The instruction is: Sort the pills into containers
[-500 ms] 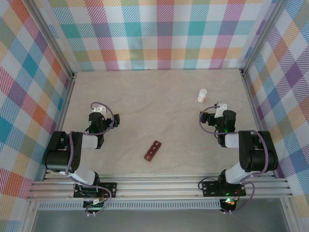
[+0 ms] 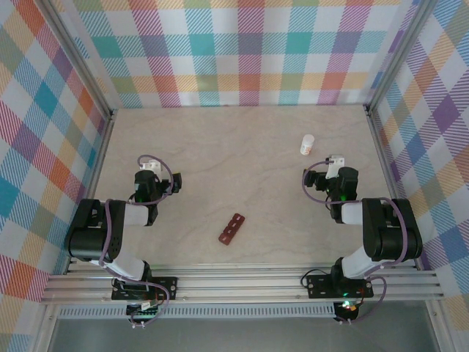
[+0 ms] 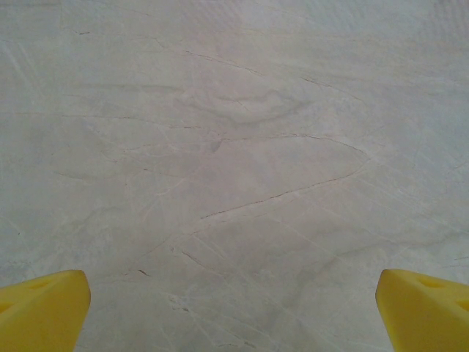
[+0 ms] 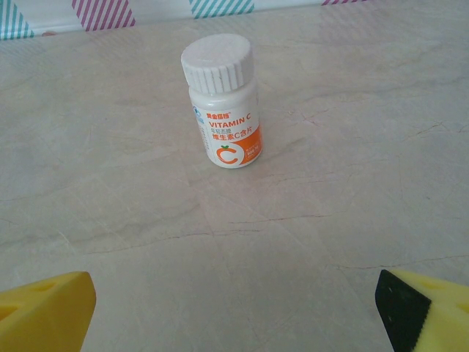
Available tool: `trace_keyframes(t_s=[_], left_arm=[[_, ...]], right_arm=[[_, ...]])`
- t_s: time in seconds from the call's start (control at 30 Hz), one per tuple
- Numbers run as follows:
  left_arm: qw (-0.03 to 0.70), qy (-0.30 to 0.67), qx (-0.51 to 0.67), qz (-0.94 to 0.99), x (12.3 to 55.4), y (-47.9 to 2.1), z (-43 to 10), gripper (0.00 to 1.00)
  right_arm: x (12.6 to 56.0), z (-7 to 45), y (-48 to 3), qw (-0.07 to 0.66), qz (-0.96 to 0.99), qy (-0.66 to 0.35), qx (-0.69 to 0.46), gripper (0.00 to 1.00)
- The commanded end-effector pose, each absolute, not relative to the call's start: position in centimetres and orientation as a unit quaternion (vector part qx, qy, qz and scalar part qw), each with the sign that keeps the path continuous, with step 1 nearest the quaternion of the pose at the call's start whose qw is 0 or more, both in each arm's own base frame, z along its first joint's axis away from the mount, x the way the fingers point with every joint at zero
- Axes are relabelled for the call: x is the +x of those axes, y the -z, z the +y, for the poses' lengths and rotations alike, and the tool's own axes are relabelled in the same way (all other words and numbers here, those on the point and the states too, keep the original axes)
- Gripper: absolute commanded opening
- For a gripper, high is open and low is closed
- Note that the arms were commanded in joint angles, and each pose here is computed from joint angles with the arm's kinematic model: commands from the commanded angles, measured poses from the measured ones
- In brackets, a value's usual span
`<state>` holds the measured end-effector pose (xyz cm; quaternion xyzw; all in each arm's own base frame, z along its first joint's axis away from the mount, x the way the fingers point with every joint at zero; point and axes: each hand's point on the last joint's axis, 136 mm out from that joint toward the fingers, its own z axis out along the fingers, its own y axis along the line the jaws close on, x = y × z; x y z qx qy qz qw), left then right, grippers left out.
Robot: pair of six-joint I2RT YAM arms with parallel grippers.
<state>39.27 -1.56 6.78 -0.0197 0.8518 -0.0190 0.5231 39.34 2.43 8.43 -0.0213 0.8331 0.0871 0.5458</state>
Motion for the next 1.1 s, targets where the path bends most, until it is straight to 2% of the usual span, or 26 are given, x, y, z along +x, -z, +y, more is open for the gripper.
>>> trace_keyframes(t_s=[0.0,0.87,1.07], left_arm=[[0.537,0.021,-0.023,0.843,40.0,-7.8,-1.6,1.00],[0.538,0.032,-0.020,0.842,40.0,-8.0,-1.8,1.00],[0.513,0.032,-0.013,0.858,40.4,-9.3,-2.1,1.00]], right_arm=[[39.7,2.5,-9.2,0.555,0.827,-0.084,-0.027,0.99],[39.7,2.5,-9.5,0.556,0.827,-0.083,-0.026,0.99],[39.4,1.9,-10.9,0.557,0.827,-0.073,-0.011,0.99]])
